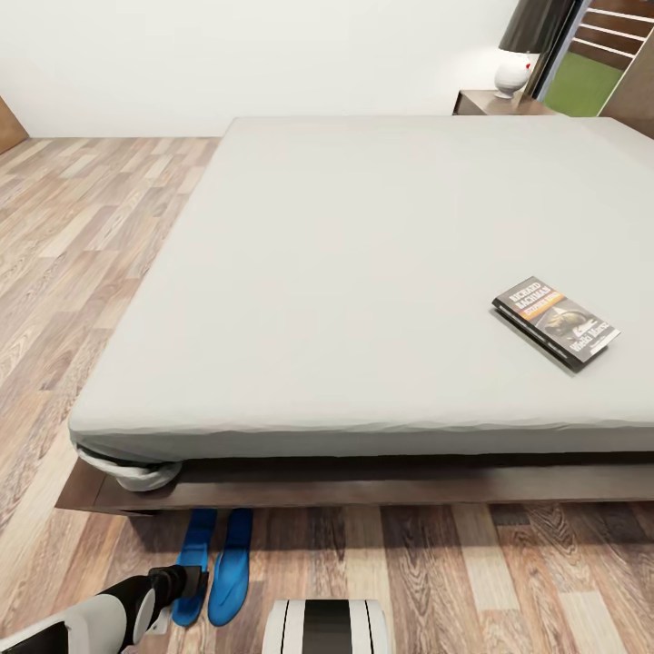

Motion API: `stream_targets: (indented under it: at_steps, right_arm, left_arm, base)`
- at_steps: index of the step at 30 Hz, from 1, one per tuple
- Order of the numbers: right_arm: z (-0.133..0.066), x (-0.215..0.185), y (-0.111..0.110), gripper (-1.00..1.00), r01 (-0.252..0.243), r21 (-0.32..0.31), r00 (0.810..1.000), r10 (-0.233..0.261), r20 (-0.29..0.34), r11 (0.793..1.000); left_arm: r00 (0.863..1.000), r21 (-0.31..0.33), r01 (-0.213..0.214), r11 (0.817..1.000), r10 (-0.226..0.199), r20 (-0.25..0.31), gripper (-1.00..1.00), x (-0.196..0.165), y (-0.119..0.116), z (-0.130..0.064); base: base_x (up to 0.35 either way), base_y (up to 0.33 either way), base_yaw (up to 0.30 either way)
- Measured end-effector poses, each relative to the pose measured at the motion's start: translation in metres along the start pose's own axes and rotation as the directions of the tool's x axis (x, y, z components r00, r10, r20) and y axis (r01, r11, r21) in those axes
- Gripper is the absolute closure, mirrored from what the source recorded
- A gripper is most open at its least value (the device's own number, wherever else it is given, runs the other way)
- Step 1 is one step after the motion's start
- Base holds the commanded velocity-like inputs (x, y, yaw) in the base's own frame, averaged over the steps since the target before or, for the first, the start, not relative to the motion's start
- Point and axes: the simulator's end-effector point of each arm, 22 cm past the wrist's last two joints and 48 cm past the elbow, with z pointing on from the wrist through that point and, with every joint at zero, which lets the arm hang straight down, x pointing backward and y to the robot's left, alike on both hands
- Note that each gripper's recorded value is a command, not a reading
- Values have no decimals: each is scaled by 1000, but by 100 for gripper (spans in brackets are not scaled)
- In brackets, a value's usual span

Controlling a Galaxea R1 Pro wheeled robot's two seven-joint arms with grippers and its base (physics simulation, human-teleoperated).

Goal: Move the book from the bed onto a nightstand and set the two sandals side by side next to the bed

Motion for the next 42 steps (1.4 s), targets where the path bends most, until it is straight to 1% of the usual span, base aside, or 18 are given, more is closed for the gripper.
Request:
stream_targets:
  at_steps: [3, 6, 15, 20, 31, 42]
  right_arm:
    - [0, 0, 0, -100, 0, 0, 1000, 0, 0, 1000]
    - [2, 3, -2, -100, -6, 3, 1000, 6, -10, 1000]
    - [2, 3, -2, -100, -6, 3, 1000, 6, -10, 1000]
    - [4, 8, -5, -100, -16, 7, 999, 16, -27, 1000]
    - [4, 8, -5, -100, -16, 7, 999, 16, -27, 1000]
    - [4, 8, -5, -100, -16, 7, 1000, 16, -27, 1000]
  left_arm:
    - [1000, 1, 0, 1000, 0, 0, 100, 0, -1, 0]
    - [1000, 3, -1, 1000, 1, 11, 100, -5, -2, 4]
    - [1000, 7, -1, 1000, 1, 7, 100, -4, -4, 4]
    - [1000, 8, -3, 1000, 3, 27, 100, -13, -4, 10]
    - [1000, 8, -2, 1000, 2, 16, 100, -7, -4, 10]
    - [1000, 7, -2, 1000, 2, 20, 100, -7, -4, 10]
  base:
    - [0, 0, 0]
    - [0, 0, 0]
    - [0, 0, 0]
    - [0, 0, 0]
    - [0, 0, 0]
    - [0, 0, 0]
